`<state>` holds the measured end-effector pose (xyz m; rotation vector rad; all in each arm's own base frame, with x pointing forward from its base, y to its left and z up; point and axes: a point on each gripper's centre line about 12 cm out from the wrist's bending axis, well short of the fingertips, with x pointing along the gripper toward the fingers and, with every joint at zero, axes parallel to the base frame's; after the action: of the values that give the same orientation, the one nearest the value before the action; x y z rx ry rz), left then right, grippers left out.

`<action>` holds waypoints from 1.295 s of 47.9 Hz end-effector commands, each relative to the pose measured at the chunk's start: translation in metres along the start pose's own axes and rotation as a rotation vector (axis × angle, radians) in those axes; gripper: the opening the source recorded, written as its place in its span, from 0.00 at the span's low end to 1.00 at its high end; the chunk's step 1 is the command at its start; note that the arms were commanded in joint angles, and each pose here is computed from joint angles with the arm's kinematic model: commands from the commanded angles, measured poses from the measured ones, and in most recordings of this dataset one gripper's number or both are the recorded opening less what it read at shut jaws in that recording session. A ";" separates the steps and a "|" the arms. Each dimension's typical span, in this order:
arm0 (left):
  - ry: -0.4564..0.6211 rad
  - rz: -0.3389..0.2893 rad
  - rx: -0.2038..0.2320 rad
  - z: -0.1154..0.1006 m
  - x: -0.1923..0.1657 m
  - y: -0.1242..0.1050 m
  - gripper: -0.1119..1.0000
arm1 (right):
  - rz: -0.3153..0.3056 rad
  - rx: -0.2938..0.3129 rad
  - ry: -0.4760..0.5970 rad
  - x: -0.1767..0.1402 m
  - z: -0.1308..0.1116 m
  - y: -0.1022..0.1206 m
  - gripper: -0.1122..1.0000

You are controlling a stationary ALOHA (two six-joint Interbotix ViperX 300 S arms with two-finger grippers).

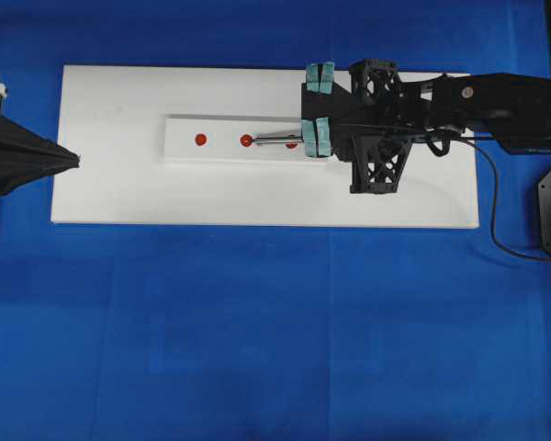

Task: Touch the tip of the soldering iron to the mark.
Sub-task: 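Lower the iron tip with the right gripper onto the middle red dot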

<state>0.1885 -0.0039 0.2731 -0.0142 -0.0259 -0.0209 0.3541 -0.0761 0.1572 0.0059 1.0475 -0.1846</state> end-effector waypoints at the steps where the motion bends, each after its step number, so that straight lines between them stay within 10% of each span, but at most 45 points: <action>1: -0.014 -0.003 0.000 0.005 0.002 -0.001 0.10 | -0.005 0.002 -0.044 -0.007 0.012 -0.002 0.16; 62: -0.014 -0.003 0.000 0.005 0.002 -0.001 0.10 | -0.006 0.000 -0.029 -0.004 0.011 -0.003 0.16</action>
<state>0.1885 -0.0041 0.2731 -0.0142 -0.0259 -0.0224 0.3544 -0.0773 0.1542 0.0055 1.0570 -0.1851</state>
